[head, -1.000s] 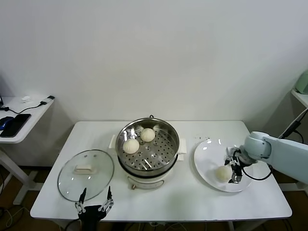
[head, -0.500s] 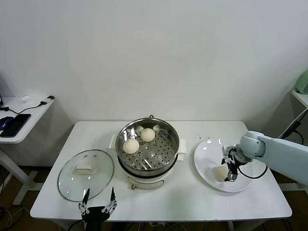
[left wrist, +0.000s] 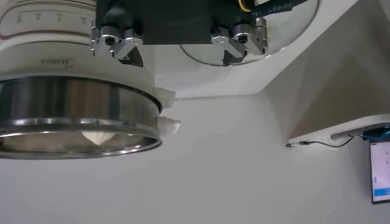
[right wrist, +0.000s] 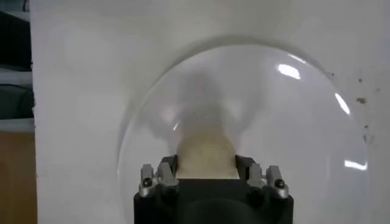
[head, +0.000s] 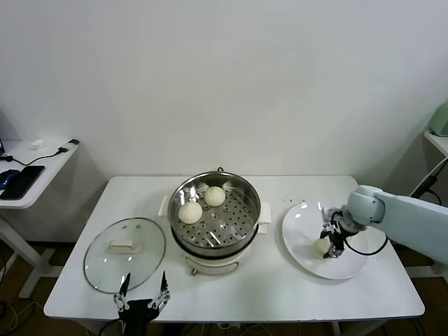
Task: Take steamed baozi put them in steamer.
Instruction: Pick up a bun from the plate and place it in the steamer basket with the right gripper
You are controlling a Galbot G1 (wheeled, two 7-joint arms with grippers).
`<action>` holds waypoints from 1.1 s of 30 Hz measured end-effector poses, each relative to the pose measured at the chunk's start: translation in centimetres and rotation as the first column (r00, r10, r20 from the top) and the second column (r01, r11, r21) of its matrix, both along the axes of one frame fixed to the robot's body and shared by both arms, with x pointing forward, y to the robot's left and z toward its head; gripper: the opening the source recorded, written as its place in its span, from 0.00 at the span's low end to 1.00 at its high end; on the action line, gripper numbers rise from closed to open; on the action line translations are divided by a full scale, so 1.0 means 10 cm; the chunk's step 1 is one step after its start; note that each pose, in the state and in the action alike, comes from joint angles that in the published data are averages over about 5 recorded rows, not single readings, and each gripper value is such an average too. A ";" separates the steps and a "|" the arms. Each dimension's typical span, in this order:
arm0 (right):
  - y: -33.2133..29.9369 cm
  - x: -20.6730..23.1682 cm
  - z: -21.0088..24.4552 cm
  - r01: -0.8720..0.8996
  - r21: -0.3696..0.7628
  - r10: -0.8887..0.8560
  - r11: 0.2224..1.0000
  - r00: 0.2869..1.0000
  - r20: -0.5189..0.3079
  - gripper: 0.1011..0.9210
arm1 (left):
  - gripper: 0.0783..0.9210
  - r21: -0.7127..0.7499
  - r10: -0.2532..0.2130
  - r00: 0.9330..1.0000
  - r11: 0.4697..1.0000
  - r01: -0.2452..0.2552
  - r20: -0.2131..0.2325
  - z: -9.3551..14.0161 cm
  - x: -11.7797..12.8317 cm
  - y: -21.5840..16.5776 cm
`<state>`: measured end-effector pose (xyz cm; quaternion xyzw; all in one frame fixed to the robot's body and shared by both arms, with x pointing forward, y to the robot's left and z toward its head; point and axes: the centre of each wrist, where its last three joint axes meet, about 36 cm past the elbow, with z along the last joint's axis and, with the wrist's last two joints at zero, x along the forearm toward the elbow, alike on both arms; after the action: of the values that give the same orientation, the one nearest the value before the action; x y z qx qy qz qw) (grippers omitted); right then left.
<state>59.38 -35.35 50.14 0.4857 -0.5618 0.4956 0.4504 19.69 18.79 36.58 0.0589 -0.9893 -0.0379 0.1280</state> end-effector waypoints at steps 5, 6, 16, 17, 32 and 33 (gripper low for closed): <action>0.28 0.24 0.72 -0.106 0.002 0.106 0.994 0.992 0.066 0.65 | 0.88 0.001 0.000 1.000 1.000 0.000 0.008 0.02 -0.01 0.04; 0.34 0.29 0.89 -0.133 0.001 0.132 0.991 0.988 0.085 0.65 | 0.88 0.001 -0.001 1.000 1.000 0.001 0.010 0.03 -0.01 0.05; 1.41 0.46 2.28 -0.540 -0.064 0.538 0.839 0.810 0.232 0.66 | 0.88 -0.008 -0.015 1.000 1.000 0.015 0.006 0.01 0.03 0.02; 1.54 0.44 2.33 -0.585 -0.072 0.584 0.808 0.778 0.234 0.66 | 0.88 -0.009 -0.017 1.000 1.000 0.017 0.005 0.01 0.03 0.01; 2.88 0.17 1.76 -0.958 -0.085 0.956 0.273 0.260 0.139 0.65 | 0.88 -0.007 -0.010 1.000 1.000 0.010 -0.013 -0.05 0.07 0.02; 2.93 0.17 1.70 -0.965 -0.079 0.962 0.250 0.238 0.134 0.65 | 0.88 -0.008 -0.010 1.000 1.000 0.010 -0.014 -0.06 0.07 0.02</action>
<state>61.10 -6.08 67.14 0.6923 -0.1845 0.6976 0.0024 20.36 18.98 36.01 0.0533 -0.9888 -0.0352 0.1349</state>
